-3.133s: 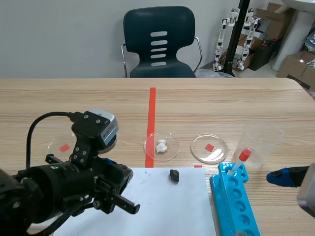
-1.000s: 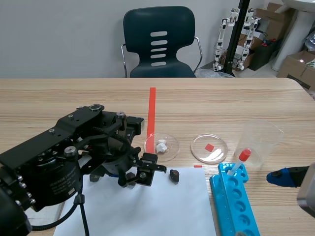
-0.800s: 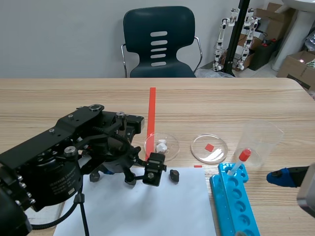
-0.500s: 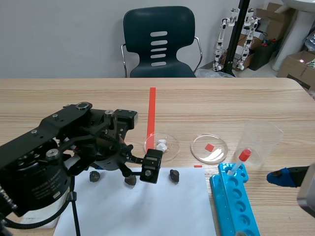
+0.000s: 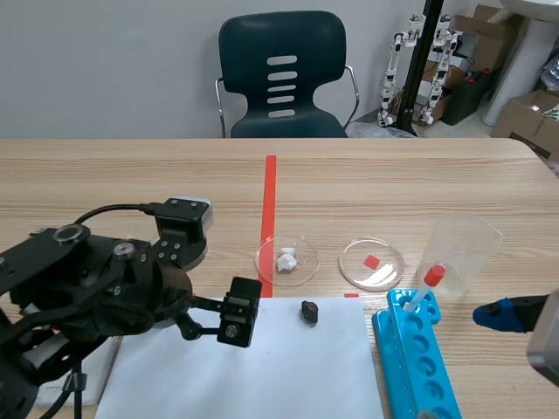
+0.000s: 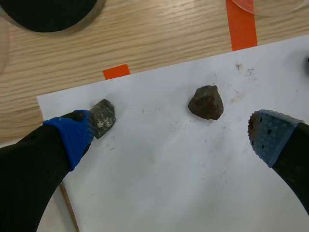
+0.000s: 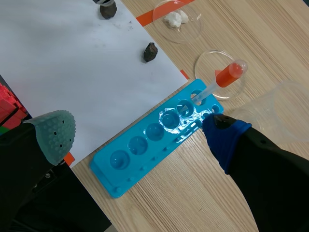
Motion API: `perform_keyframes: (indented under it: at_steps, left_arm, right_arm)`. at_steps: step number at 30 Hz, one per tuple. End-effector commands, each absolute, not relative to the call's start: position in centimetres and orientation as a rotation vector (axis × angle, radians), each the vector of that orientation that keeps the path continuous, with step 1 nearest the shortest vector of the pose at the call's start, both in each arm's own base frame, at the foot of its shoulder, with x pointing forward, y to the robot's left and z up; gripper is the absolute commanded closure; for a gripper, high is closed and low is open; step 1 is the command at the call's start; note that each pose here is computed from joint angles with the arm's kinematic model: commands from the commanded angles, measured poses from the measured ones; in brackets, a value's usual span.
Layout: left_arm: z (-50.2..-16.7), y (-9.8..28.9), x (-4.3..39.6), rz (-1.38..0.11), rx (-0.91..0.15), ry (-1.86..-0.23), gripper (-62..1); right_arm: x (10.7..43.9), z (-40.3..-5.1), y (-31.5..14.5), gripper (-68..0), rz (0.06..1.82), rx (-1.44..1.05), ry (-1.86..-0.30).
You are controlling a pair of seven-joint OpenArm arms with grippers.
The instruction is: Put the middle mineral back
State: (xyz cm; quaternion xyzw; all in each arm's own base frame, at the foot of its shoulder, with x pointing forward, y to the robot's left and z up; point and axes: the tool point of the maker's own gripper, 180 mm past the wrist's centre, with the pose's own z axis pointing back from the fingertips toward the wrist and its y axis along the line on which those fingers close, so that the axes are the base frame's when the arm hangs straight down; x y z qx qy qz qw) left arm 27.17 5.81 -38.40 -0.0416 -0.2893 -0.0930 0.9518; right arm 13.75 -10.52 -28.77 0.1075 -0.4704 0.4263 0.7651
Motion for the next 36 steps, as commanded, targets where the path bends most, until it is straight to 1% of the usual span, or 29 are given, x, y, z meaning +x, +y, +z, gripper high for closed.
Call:
perform_keyframes:
  at_steps: [1,7,13,36]
  left_arm:
    - [-37.4,5.6,27.6,-0.184,-0.1,-0.636,-62.3]
    - [-36.1,6.4,26.9,-0.178,-0.109,-0.727,-62.3]
    - [-35.3,6.2,26.1,-0.175,-0.131,-0.78,-62.3]
    - [-35.3,6.2,26.1,-0.175,-0.132,-0.785,-62.3]
  right_arm:
    - [14.2,-28.0,-10.3,-54.7,0.94,0.236,-1.051]
    - [14.2,-28.0,-10.3,-54.7,0.94,0.236,-1.051]
    - [14.2,-28.0,-10.3,-54.7,0.94,0.236,-1.051]
    - [14.2,-28.0,-10.3,-54.7,0.94,0.236,-1.051]
